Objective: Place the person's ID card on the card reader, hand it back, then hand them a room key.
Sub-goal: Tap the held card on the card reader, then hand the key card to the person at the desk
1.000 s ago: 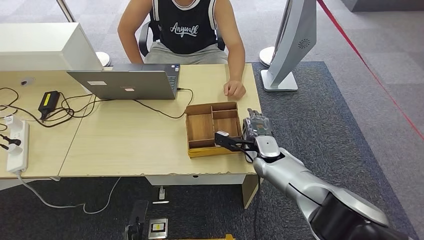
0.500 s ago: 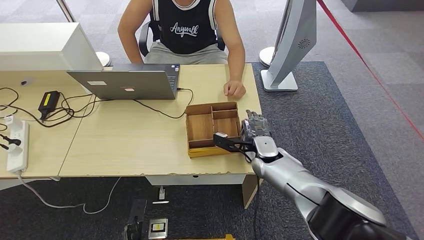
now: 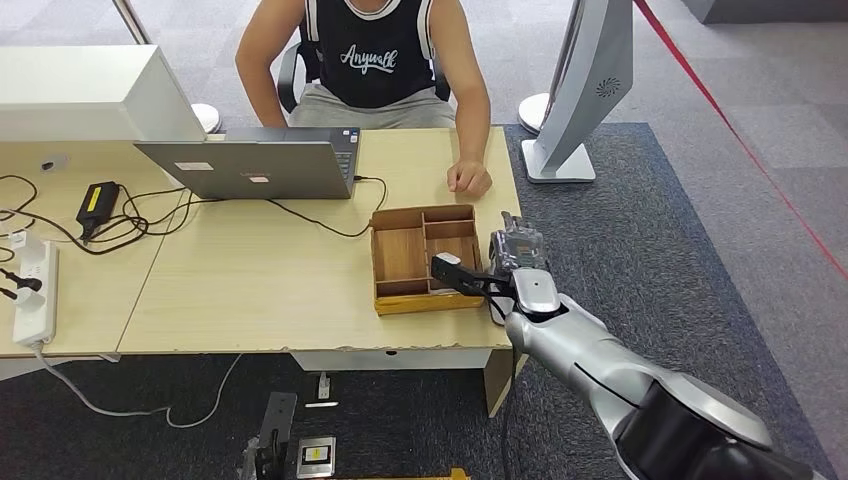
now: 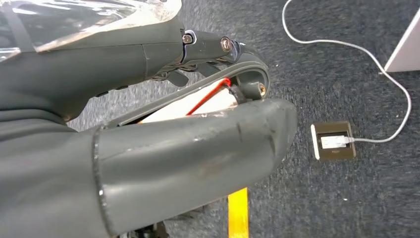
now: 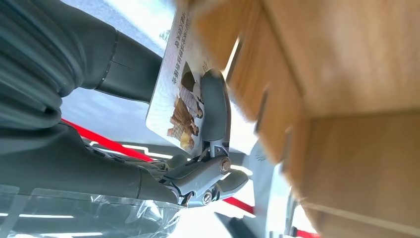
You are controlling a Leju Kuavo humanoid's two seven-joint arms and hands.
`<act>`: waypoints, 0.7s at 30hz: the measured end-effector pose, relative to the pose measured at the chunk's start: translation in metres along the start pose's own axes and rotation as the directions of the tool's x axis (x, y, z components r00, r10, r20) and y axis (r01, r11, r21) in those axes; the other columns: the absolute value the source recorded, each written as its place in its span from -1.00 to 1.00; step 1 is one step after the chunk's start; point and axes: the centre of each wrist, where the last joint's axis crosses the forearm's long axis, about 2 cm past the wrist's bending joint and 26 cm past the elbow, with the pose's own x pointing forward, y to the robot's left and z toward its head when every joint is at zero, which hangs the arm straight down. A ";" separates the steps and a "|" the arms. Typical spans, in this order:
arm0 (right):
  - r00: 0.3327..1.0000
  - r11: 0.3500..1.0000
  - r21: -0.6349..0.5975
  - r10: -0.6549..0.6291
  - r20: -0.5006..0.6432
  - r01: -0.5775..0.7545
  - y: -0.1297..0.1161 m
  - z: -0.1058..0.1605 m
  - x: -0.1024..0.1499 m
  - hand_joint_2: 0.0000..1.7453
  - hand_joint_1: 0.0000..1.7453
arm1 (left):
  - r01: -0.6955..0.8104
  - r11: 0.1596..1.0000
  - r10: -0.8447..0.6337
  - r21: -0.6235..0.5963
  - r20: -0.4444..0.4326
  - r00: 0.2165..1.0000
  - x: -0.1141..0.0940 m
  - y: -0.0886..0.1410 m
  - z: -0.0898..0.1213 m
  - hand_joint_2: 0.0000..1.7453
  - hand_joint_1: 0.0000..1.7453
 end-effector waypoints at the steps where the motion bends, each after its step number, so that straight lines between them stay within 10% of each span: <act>1: 1.000 1.000 -0.006 -0.002 -0.011 0.002 -0.002 -0.002 -0.003 1.00 1.00 | 0.002 1.000 -0.002 -0.002 -0.010 1.000 -0.002 -0.003 0.003 -1.00 -1.00; 21: 0.989 0.997 -0.028 -0.079 -0.128 0.076 -0.010 -0.016 -0.040 1.00 1.00 | -0.131 0.991 0.130 -0.004 -0.119 0.984 0.002 -0.008 0.009 -1.00 -1.00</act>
